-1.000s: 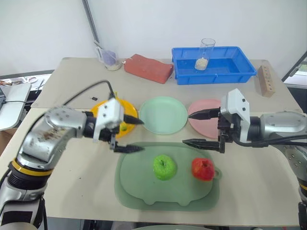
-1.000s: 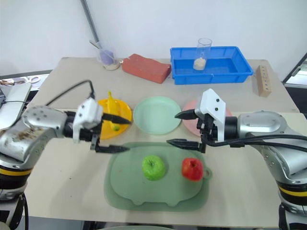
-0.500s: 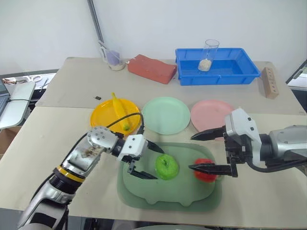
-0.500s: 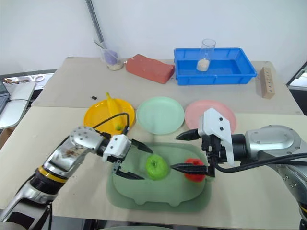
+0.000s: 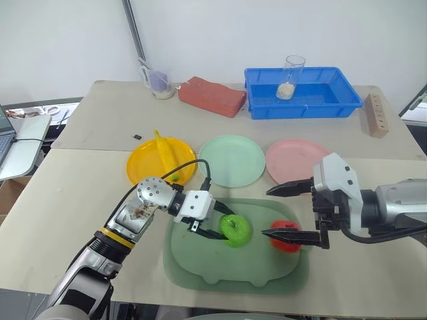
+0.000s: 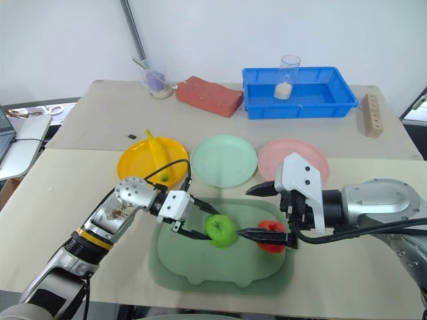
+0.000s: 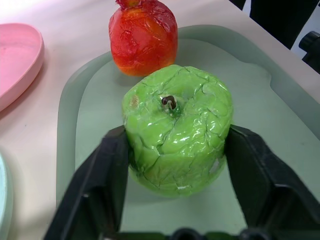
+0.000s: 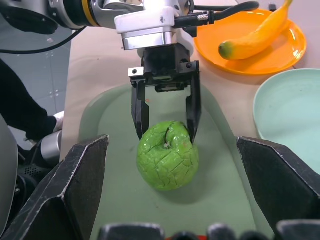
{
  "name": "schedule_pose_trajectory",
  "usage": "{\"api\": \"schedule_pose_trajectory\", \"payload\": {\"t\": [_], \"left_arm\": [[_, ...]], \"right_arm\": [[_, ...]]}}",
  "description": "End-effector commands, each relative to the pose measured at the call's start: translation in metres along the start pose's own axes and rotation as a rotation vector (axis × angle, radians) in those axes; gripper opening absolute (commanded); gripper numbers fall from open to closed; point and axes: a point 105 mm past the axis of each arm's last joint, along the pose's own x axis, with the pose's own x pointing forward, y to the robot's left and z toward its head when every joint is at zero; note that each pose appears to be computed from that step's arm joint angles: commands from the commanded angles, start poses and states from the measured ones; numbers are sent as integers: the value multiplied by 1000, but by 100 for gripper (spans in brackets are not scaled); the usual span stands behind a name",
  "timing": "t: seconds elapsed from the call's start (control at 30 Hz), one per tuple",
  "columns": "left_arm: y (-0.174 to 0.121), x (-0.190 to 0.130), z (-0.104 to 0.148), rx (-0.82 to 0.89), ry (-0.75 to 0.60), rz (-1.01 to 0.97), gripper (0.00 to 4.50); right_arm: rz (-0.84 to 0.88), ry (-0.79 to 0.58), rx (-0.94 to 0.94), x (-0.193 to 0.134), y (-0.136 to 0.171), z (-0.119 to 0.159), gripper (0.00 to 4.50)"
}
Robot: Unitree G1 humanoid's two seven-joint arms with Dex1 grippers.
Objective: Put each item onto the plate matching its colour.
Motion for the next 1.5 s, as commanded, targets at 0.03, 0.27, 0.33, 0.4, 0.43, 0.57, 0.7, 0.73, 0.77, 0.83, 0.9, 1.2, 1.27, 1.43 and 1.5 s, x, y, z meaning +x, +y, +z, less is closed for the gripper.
{"api": "schedule_pose_trajectory", "payload": {"t": [0.03, 0.27, 0.33, 0.4, 0.43, 0.57, 0.7, 0.73, 0.77, 0.83, 0.9, 1.2, 1.27, 1.43, 1.5], "left_arm": [[14, -27, 6, -8, 30, 56, 225], [76, -76, 2, -73, 58, 342, 225], [98, -79, 1, -90, 41, 435, 225], [118, -77, -5, -108, 51, 528, 225], [125, -75, -11, -128, 57, 569, 225], [141, -67, -19, -172, 42, 645, 225], [148, -62, -18, -187, 7, 661, 324], [149, -61, -16, -188, -3, 659, 364], [149, -62, -14, -189, -18, 654, 395], [150, -65, -9, -185, -41, 643, 448], [149, -70, -3, -181, -69, 632, 448], [105, -93, 35, -18, -70, 422, 448], [79, -86, 41, -4, -71, 316, 448], [12, -62, 46, 32, -84, 90, 448], [-3, -55, 56, 59, -108, 50, 448]], "right_arm": [[-35, -5, -44, -6, -3, 7, 450], [-265, -72, -77, -16, -44, 17, 450], [-329, -98, -94, -14, -56, 22, 450], [-383, -119, -100, -11, -67, 28, 450], [-413, -125, -100, -9, -73, 29, 450], [-451, -129, -97, -4, -80, 31, 450], [-461, -118, -91, -5, -81, 27, 450], [-463, -116, -90, -6, -81, 26, 450], [-465, -113, -87, -7, -81, 25, 450], [-466, -102, -81, -10, -80, 22, 450], [-459, -86, -70, -14, -79, 17, 450], [-141, 96, 4, -30, -23, -23, 450], [-59, 134, 49, -30, -7, -35, 450], [-48, 184, 67, -22, -2, -60, 450], [-48, 205, 63, -21, -1, -68, 450]]}}
